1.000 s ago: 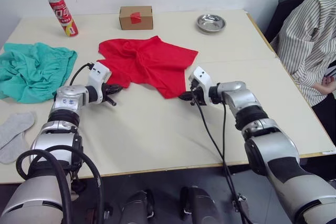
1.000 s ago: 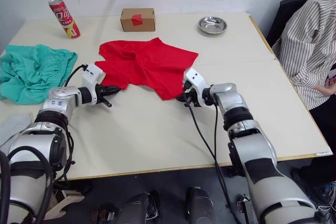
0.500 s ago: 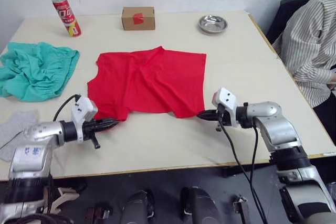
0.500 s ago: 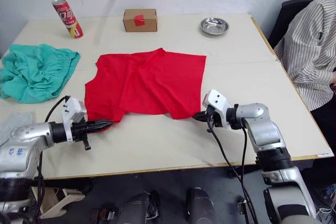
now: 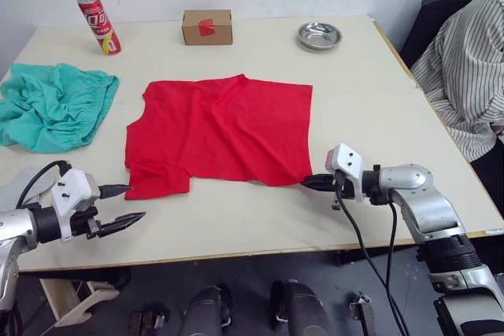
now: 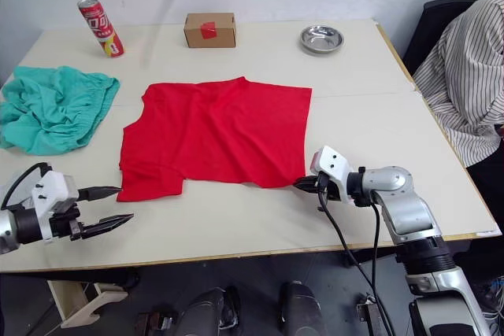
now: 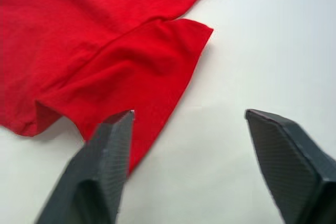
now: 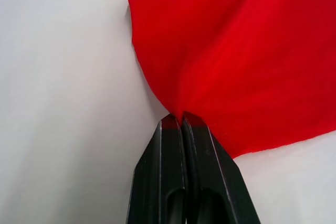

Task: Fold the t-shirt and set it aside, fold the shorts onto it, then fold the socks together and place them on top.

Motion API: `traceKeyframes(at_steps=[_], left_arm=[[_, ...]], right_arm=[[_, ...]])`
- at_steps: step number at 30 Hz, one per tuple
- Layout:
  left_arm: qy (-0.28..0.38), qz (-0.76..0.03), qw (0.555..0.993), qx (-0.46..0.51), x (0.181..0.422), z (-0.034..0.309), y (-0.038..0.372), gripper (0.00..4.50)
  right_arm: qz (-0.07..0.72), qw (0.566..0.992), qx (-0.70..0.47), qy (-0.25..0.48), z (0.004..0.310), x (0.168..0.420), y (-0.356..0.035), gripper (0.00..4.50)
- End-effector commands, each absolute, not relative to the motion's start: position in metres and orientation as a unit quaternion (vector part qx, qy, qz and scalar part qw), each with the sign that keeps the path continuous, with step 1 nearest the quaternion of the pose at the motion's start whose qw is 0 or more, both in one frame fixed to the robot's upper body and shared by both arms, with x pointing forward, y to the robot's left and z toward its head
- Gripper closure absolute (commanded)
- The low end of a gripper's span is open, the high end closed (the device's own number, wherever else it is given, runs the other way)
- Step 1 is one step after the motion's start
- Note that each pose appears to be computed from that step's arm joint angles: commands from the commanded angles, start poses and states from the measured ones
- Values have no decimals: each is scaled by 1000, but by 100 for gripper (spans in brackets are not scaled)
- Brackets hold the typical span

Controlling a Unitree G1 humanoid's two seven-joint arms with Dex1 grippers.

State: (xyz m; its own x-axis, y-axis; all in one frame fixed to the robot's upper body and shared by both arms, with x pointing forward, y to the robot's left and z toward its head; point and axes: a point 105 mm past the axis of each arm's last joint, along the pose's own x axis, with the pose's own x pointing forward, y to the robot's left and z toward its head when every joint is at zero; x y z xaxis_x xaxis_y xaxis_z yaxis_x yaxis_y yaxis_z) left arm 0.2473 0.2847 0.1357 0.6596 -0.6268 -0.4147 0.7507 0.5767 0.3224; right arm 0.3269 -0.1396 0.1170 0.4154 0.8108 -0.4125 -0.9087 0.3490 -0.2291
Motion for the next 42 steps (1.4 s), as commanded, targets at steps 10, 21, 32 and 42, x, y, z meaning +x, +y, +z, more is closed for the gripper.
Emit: traceKeyframes(at_steps=[10,21,32,42], left_arm=[[100,-404,832,366,308,101,280,2],[189,-423,815,347,325,65,283,186],[110,-461,828,299,300,97,279,446],[141,-436,867,195,243,126,282,446]], right_arm=[[545,807,-210,89,126,331,-126,450],[541,816,-190,79,137,332,-122,450],[535,824,-176,69,139,329,-130,450],[552,805,-207,76,143,302,-159,450]])
